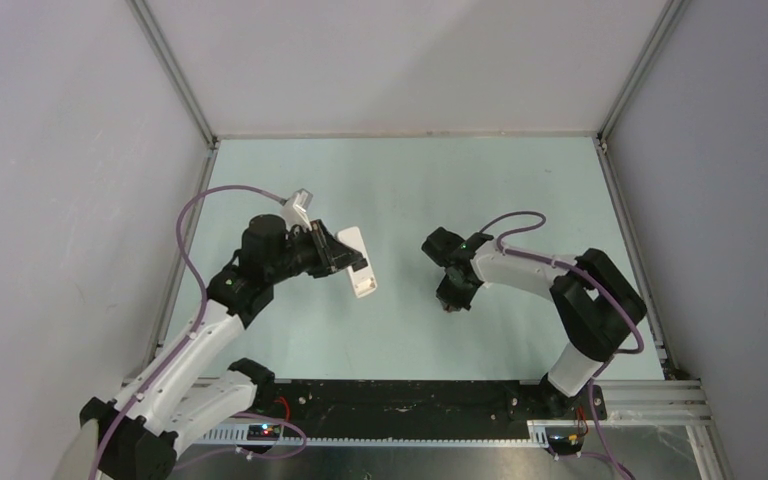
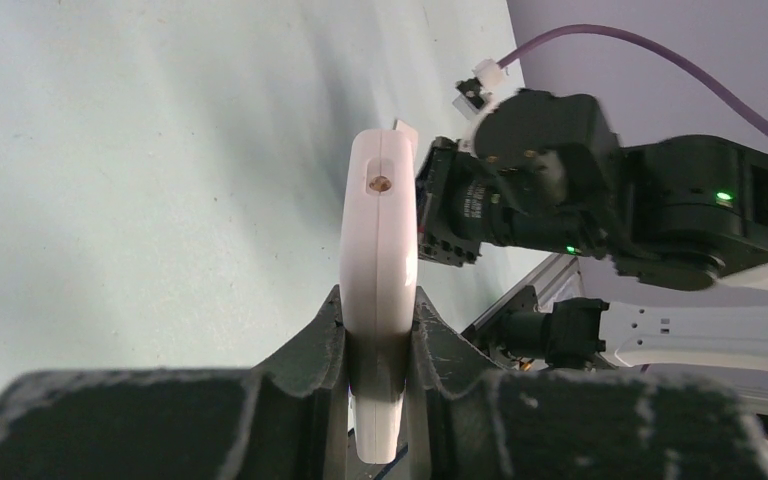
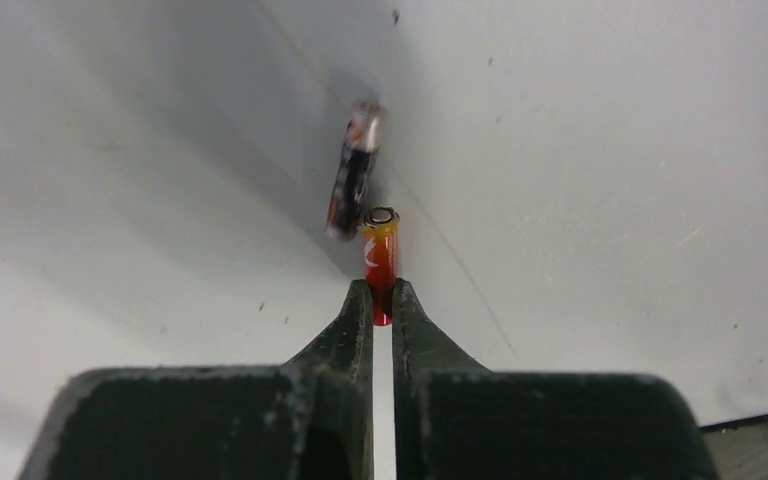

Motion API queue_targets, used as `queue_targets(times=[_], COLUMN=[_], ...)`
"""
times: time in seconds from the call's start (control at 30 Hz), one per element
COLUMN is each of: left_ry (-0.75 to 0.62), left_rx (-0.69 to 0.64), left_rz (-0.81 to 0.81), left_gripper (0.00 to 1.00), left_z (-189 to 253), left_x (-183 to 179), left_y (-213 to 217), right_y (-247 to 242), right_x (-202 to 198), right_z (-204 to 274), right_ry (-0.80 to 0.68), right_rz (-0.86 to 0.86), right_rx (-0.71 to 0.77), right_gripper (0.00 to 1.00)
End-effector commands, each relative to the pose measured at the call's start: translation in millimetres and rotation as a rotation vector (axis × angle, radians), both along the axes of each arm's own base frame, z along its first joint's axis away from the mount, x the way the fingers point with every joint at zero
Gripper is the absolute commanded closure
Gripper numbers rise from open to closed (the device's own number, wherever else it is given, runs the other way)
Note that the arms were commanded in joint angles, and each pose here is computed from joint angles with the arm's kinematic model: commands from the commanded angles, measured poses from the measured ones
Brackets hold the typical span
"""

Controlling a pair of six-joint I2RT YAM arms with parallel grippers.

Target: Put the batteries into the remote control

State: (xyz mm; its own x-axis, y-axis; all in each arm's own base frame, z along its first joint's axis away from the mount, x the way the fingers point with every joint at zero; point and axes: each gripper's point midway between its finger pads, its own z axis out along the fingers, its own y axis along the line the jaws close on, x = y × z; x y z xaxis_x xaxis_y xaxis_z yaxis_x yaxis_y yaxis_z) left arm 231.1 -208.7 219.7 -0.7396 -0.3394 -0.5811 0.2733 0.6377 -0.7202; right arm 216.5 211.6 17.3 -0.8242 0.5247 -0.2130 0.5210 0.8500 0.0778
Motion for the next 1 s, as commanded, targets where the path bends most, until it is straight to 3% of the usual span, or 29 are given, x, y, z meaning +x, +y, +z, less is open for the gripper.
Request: queue_targets(times=[0.0, 0.2, 0.3, 0.57, 0.7, 0.97], left_ry=[-0.041, -0.088, -0.133, -0.148, -0.181, -0.202], left_rx=[-0.012, -0.017, -0.046, -0.056, -0.088, -0.125], left_rz=[0.007, -0.005, 0.012, 0.095, 0.1, 0.078], left_gripper=[1.0, 1.0, 1.0, 1.0, 1.0, 1.0], left_z=[12.3, 16.8, 20.2, 22.3, 34.3, 45.9], left_x=[10.8, 23.0, 32.4, 46.9, 46.4, 38.7], left_y=[-2.2, -9.6, -13.0, -19.7, -24.6, -27.0], right_y=[16.4, 35.2, 58.1, 107.8, 122.1, 137.0], right_x=[-1.5, -7.0, -10.4, -18.9, -19.5, -20.7], right_z=[47.4, 121.0, 171.3, 262.9, 279.6, 280.0], right_ry=[-0.064, -0.171, -0.232, -0.238, -0.217, -0.181], right_rz=[0.0, -0.004, 0.003, -0.034, -0.059, -0.106], right_rx=[0.14, 0.398, 0.618, 1.061, 1.152, 1.2], right_gripper=[1.0, 1.0, 1.0, 1.0, 1.0, 1.0])
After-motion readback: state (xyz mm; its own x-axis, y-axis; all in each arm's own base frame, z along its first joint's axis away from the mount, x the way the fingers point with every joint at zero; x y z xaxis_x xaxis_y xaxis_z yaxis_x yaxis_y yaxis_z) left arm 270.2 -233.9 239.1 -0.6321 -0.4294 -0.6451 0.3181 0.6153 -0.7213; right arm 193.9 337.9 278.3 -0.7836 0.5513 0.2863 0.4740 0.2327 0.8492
